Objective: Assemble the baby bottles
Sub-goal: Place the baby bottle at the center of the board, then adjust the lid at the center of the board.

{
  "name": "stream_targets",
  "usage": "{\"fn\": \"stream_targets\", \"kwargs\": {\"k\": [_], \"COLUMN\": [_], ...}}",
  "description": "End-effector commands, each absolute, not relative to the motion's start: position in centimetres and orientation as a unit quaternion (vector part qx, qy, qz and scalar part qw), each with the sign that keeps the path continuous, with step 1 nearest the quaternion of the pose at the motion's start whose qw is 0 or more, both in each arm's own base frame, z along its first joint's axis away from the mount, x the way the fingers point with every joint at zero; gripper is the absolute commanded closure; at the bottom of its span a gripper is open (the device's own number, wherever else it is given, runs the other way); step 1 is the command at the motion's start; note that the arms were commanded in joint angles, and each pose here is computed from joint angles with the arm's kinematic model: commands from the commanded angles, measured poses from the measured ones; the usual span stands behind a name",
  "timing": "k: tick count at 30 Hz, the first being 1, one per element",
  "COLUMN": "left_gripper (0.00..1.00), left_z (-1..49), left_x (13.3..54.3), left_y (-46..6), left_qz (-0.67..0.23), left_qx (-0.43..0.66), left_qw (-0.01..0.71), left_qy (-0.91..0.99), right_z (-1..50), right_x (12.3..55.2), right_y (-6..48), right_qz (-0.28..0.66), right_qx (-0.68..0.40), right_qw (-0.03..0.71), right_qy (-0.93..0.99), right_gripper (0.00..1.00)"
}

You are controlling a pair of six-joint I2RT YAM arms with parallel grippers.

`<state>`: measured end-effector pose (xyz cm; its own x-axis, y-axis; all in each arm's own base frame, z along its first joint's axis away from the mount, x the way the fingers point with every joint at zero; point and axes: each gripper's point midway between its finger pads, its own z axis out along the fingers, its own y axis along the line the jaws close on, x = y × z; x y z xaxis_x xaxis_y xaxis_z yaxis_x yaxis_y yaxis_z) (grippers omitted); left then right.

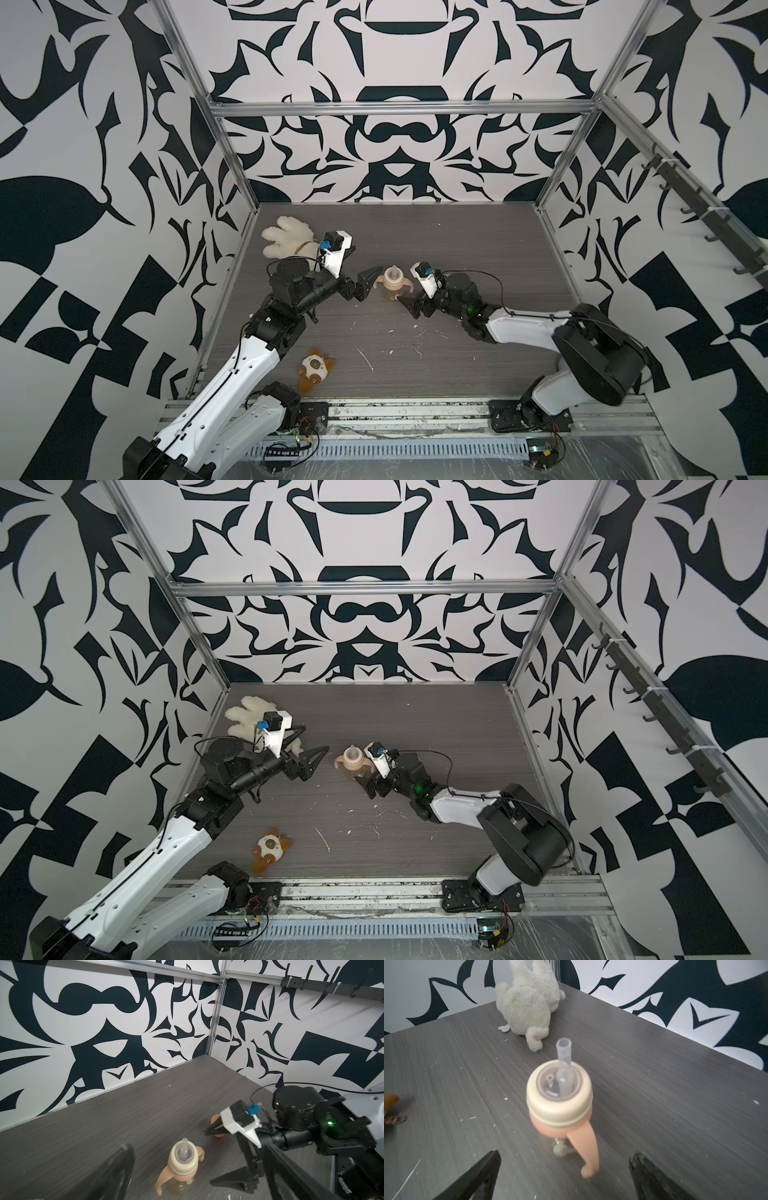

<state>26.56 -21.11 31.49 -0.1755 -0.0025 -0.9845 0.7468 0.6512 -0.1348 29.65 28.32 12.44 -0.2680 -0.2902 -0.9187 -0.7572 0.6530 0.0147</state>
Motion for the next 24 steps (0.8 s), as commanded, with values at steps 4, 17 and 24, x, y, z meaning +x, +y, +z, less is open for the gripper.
{"fn": "stream_targets", "kwargs": {"k": [4,17,24], "left_gripper": [0.01,0.00,0.01], "left_z": [32.1,31.0,30.5], "left_x": [26.6,26.4,26.8], "left_y": [-21.9,-22.7,-22.7], "left_qz": [-0.344,-0.366,-0.359], "left_qx": [0.263,0.264,0.265], "left_qw": [0.548,0.512,0.509], "left_qy": [0.716,0.731,0.736], "right_z": [16.6,13.0,9.1], "right_x": [29.3,37.7,40.0], "right_y": [21.5,13.7,16.4], "right_qz": [0.114,-0.038,-0.013], "right_qx": [-0.247,-0.191,-0.224], "right_qw": [0.481,0.294,0.237], "right_qy": [0.834,0.936,0.945], "right_gripper": [0.01,0.01,0.01]}}
